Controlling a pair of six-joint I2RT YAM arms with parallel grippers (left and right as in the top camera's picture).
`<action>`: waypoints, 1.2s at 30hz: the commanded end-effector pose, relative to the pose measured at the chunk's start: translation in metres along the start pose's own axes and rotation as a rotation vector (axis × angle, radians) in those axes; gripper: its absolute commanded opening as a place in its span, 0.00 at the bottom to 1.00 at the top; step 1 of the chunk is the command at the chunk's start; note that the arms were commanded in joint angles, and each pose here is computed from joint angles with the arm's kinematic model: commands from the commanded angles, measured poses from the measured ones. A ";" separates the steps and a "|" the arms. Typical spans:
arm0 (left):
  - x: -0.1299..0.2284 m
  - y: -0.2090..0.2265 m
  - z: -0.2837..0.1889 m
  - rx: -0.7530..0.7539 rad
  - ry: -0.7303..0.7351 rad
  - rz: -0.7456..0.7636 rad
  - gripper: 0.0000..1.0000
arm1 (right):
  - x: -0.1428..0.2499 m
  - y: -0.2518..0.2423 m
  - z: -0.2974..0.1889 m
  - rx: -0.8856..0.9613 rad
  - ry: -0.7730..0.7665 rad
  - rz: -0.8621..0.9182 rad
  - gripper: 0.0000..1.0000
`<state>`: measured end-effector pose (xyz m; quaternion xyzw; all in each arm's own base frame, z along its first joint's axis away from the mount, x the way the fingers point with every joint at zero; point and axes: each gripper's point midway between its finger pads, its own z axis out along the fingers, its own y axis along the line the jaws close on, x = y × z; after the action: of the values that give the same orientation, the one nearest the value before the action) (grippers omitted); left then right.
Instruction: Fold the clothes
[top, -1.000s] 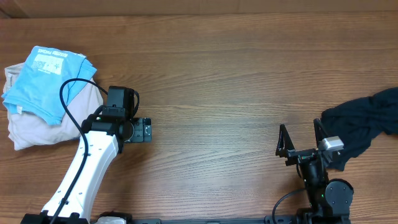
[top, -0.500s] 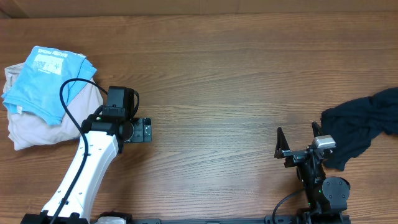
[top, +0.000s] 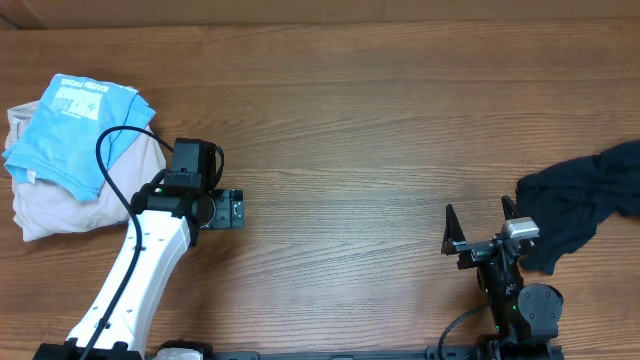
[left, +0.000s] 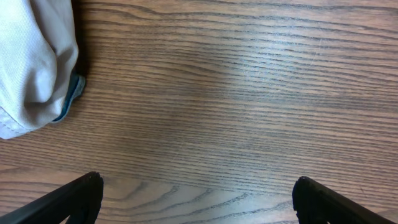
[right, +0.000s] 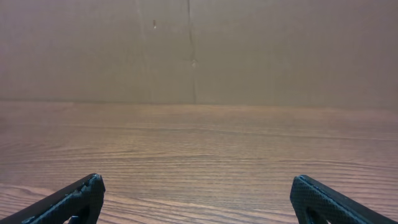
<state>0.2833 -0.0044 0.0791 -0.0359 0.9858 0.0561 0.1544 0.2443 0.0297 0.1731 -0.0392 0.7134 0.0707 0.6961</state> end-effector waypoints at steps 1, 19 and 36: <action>0.001 0.003 0.002 -0.012 0.007 -0.024 1.00 | 0.002 -0.001 0.000 0.009 -0.005 -0.005 1.00; -0.001 0.002 -0.013 0.010 -0.037 -0.032 1.00 | 0.002 -0.001 0.000 0.009 -0.005 -0.005 1.00; -0.010 -0.010 -0.032 0.216 -0.516 -0.101 1.00 | 0.002 -0.001 0.000 0.009 -0.005 -0.005 1.00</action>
<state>0.2926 -0.0108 0.1190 -0.0509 0.9214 -0.0128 0.3851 0.2443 0.0296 0.1733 -0.0394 0.7131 0.0703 0.6964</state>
